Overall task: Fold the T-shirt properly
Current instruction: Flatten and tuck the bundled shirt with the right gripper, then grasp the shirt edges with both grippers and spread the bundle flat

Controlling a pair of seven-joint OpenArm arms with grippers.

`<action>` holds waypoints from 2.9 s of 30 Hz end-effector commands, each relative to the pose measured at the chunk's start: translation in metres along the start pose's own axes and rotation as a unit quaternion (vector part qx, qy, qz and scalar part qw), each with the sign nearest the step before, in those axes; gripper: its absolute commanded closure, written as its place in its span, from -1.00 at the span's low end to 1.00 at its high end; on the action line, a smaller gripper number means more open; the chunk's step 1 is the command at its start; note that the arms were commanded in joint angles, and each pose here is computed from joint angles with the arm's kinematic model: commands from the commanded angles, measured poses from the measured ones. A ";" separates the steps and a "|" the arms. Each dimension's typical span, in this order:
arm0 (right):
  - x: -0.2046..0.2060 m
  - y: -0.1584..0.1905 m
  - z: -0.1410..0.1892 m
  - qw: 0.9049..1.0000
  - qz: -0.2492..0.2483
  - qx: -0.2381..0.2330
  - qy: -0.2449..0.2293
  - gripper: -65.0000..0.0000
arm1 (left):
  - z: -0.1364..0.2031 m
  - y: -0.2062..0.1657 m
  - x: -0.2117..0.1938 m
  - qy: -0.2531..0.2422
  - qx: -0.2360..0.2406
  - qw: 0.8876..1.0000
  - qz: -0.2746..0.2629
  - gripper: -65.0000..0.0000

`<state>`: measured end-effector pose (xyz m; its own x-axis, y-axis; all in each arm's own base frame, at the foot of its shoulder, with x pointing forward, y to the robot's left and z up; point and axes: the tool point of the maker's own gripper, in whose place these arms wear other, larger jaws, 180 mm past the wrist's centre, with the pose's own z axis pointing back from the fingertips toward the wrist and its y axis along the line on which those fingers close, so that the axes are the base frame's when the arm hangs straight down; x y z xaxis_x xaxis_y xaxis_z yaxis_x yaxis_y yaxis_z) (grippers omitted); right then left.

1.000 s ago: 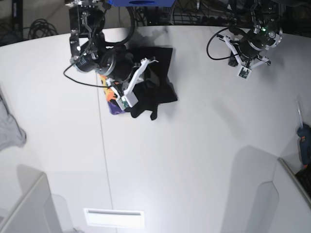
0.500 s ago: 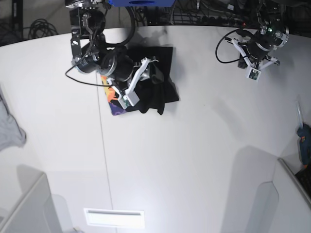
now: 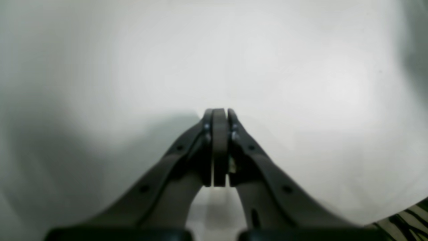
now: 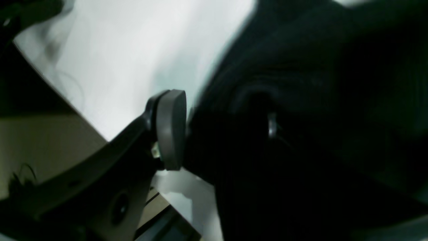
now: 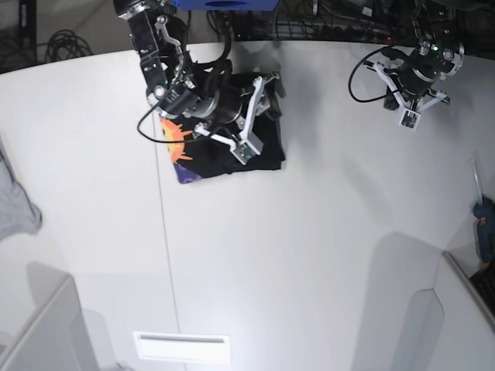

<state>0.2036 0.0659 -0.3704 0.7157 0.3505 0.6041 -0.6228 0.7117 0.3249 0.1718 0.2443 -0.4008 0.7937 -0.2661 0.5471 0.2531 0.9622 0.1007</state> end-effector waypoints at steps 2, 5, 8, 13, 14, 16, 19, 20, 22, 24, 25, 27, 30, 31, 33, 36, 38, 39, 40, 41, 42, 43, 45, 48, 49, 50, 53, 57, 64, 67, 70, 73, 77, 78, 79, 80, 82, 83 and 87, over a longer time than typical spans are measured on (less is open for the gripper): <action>0.019 0.011 0.001 0.999 0.026 0.007 -0.024 0.15 | 0.003 0.004 0.007 -0.013 0.003 1.000 -0.007 1.00; 0.026 0.024 -0.005 0.999 0.032 0.004 -0.021 0.15 | 0.005 0.008 0.007 -0.014 0.009 1.000 -0.004 1.00; 0.037 0.043 -0.010 0.998 0.048 0.012 -0.024 0.15 | 0.005 0.008 0.007 -0.014 0.009 1.000 -0.004 1.00; 0.046 0.069 -0.012 0.996 0.091 0.028 -0.001 0.15 | 0.004 0.008 0.006 -0.013 0.009 1.000 -0.004 1.00; 0.049 0.075 -0.009 0.994 0.101 0.032 -0.001 0.15 | 0.005 0.009 0.006 -0.013 0.010 1.000 -0.004 1.00; 0.060 0.080 0.003 0.993 0.115 0.033 -0.022 0.15 | 0.006 0.013 0.006 -0.013 0.015 1.000 -0.001 1.00; 0.068 0.054 0.021 0.995 0.090 -0.003 -0.047 0.45 | 0.007 0.022 0.001 -0.008 0.026 1.000 0.008 1.00; 0.068 0.042 0.022 0.996 0.080 -0.017 -0.047 0.63 | 0.008 0.025 -0.002 -0.005 0.029 0.999 0.012 1.00; 0.069 0.010 0.029 0.995 0.055 -0.054 -0.064 1.00 | 0.008 0.032 -0.008 0.001 0.037 0.999 0.020 1.00; 0.066 -0.016 0.036 0.992 0.030 -0.082 -0.095 1.00 | 0.007 0.036 -0.015 0.008 0.041 0.999 0.029 1.00; 0.068 -0.032 0.043 0.988 0.015 -0.101 -0.118 1.00 | 0.007 0.039 -0.020 0.013 0.044 0.998 0.034 1.00; 0.066 -0.053 0.053 0.981 -0.005 -0.127 -0.146 1.00 | 0.007 0.044 -0.027 0.021 0.048 0.998 0.044 1.00; 0.059 -0.084 0.068 0.972 -0.023 -0.166 -0.162 1.00 | 0.007 0.044 -0.035 0.029 0.038 0.998 0.038 1.00; 0.057 -0.092 0.072 0.970 -0.026 -0.177 -0.165 1.00 | 0.007 0.043 -0.036 0.030 0.030 0.999 0.032 1.00; 0.054 -0.103 0.076 0.967 -0.033 -0.190 -0.164 1.00 | 0.008 0.044 -0.035 0.027 0.021 0.999 0.020 1.00; 0.045 -0.118 0.080 0.965 -0.040 -0.209 -0.154 1.00 | 0.009 0.048 -0.033 0.023 0.026 0.999 0.023 1.00; 0.038 -0.120 0.078 0.966 -0.039 -0.210 -0.143 1.00 | 0.008 0.048 -0.034 0.025 0.025 0.999 0.023 1.00; 0.032 -0.120 0.075 0.968 -0.043 -0.209 -0.134 1.00 | 0.008 0.049 -0.034 0.025 0.025 0.999 0.024 1.00; 0.026 -0.120 0.072 0.969 -0.047 -0.208 -0.126 1.00 | 0.008 0.049 -0.034 0.025 0.025 0.999 0.024 1.00; 0.019 -0.121 0.069 0.970 -0.052 -0.208 -0.117 1.00 | 0.008 0.048 -0.034 0.025 0.024 0.999 0.024 1.00; 0.013 -0.122 0.065 0.971 -0.056 -0.208 -0.108 1.00 | 0.007 0.047 -0.034 0.025 0.023 0.999 0.023 1.00; 0.006 -0.121 0.059 0.972 -0.058 -0.204 -0.098 1.00 | 0.007 0.047 -0.034 0.025 0.023 0.999 0.023 1.00; 0.001 -0.110 0.050 0.977 -0.052 -0.190 -0.086 1.00 | 0.007 0.047 -0.034 0.025 0.022 0.999 0.023 1.00; -0.002 -0.087 0.038 0.984 -0.035 -0.160 -0.076 1.00 | 0.007 0.046 -0.033 0.024 0.022 0.999 0.022 1.00; -0.001 -0.079 0.034 0.985 -0.031 -0.151 -0.075 1.00 | 0.007 0.046 -0.032 0.023 0.022 0.999 0.021 1.00; 0.001 -0.070 0.030 0.987 -0.028 -0.140 -0.076 1.00 | 0.007 0.045 -0.032 0.023 0.021 0.999 0.022 1.00; 0.007 -0.054 0.022 0.989 -0.035 -0.122 -0.081 1.00 | 0.007 0.045 -0.033 0.024 0.021 0.999 0.022 1.00; 0.013 -0.046 0.019 0.989 -0.043 -0.113 -0.088 1.00 | 0.006 0.043 -0.033 0.023 0.019 0.999 0.023 1.00; 0.017 -0.032 0.005 0.992 -0.034 -0.093 -0.082 1.00 | -0.011 -0.005 -0.026 0.022 -0.044 0.999 0.000 1.00; 0.011 -0.016 -0.011 0.995 -0.027 -0.073 -0.064 1.00 | -0.015 -0.028 -0.014 0.006 -0.065 0.998 -0.001 1.00; 0.011 -0.011 -0.014 0.995 -0.028 -0.067 -0.062 1.00 | -0.013 -0.047 0.004 -0.020 -0.078 0.997 -0.003 1.00; 0.027 -0.007 -0.001 0.994 -0.020 -0.065 -0.090 1.00 | -0.007 -0.062 0.022 -0.043 -0.090 0.995 -0.023 1.00; 0.042 -0.015 0.025 0.989 -0.016 -0.077 -0.127 1.00 | 0.001 -0.070 0.029 -0.055 -0.097 0.993 -0.033 1.00; 0.044 -0.020 0.030 0.987 -0.021 -0.085 -0.133 1.00 | 0.002 -0.072 0.032 -0.064 -0.104 0.992 -0.026 1.00; 0.045 -0.027 0.034 0.986 -0.026 -0.093 -0.136 1.00 | 0.005 -0.074 0.034 -0.073 -0.114 0.991 -0.012 1.00; 0.043 -0.032 0.035 0.985 -0.032 -0.099 -0.136 1.00 | 0.008 -0.078 0.037 -0.085 -0.128 0.988 0.003 1.00; 0.039 -0.045 0.039 0.983 -0.043 -0.116 -0.135 1.00 | 0.016 -0.088 0.049 -0.116 -0.166 0.978 0.038 0.72; 0.036 -0.050 0.042 0.982 -0.050 -0.123 -0.136 1.00 | 0.020 -0.090 0.051 -0.124 -0.182 0.974 0.049 0.54; 0.029 -0.075 0.053 0.975 -0.075 -0.156 -0.140 1.00 | 0.032 -0.102 0.063 -0.147 -0.239 0.955 0.092 -0.16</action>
<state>0.2470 -0.0122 -0.3514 0.6865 0.0933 0.7211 -0.3494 0.9121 0.2147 0.1753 0.1367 -0.3607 0.7047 -0.0179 0.7092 0.3847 0.8496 -0.3608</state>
